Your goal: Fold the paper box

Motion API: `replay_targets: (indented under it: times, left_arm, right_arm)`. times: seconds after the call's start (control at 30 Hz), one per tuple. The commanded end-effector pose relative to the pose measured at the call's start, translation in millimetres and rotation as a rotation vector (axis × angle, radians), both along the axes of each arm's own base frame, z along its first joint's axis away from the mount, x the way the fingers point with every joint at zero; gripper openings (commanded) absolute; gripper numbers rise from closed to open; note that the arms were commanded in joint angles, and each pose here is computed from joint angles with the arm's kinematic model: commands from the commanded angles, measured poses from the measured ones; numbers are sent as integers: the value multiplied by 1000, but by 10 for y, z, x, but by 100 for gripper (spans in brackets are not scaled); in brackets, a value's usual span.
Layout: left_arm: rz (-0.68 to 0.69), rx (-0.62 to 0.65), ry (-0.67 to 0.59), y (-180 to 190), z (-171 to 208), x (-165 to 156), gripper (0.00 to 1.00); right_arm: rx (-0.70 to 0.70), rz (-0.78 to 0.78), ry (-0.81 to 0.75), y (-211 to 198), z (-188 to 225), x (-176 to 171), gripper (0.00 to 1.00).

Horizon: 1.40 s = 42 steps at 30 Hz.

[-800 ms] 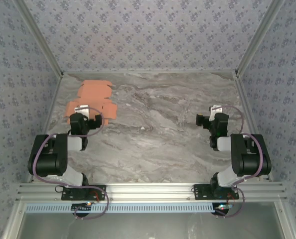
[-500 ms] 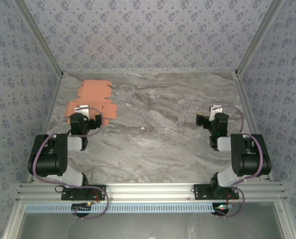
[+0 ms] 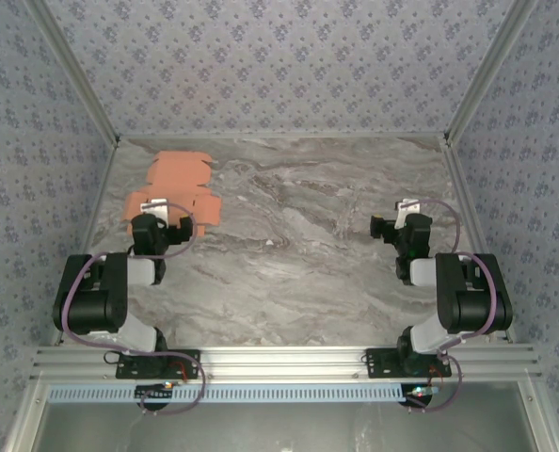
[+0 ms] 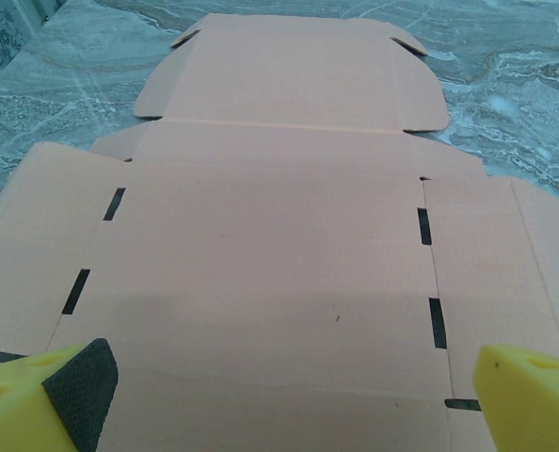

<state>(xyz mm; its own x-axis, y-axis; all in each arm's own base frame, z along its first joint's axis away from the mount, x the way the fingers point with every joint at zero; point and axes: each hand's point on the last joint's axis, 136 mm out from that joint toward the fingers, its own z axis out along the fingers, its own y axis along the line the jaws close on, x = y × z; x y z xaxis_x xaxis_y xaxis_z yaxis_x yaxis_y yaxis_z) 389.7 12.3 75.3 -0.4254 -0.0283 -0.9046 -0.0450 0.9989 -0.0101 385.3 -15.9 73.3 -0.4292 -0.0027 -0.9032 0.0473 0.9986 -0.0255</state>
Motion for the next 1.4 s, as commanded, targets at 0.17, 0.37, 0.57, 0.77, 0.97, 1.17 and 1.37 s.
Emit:
replay_targets:
  times: [0.17, 0.37, 0.57, 0.77, 0.97, 1.17, 1.37]
  left_arm:
    - [10, -23, -40, 35, 151, 87, 99]
    - [97, 4, 10, 77, 566, 7, 99]
    - [157, -171, -103, -3, 1251, -112, 99]
    - [351, -404, 75, 205, 1135, 96, 99]
    - [187, -439, 377, -204, 531, 493, 99]
    - [67, -468, 484, -571, 20, 633, 99]
    - [-60, -578, 583, -1049, -316, 620, 99]
  right_arm:
    - [2, 9, -20, -9, 85, 57, 100]
    - [-74, -117, -31, -136, 420, 0, 100]
    - [51, -271, -12, -176, 1142, -33, 100]
    - [345, -565, 85, -492, 1235, -74, 100]
    - [350, -440, 234, -189, 1009, 112, 100]
    - [309, -284, 278, 146, 859, 83, 100]
    - [351, -224, 312, 266, 804, 46, 100]
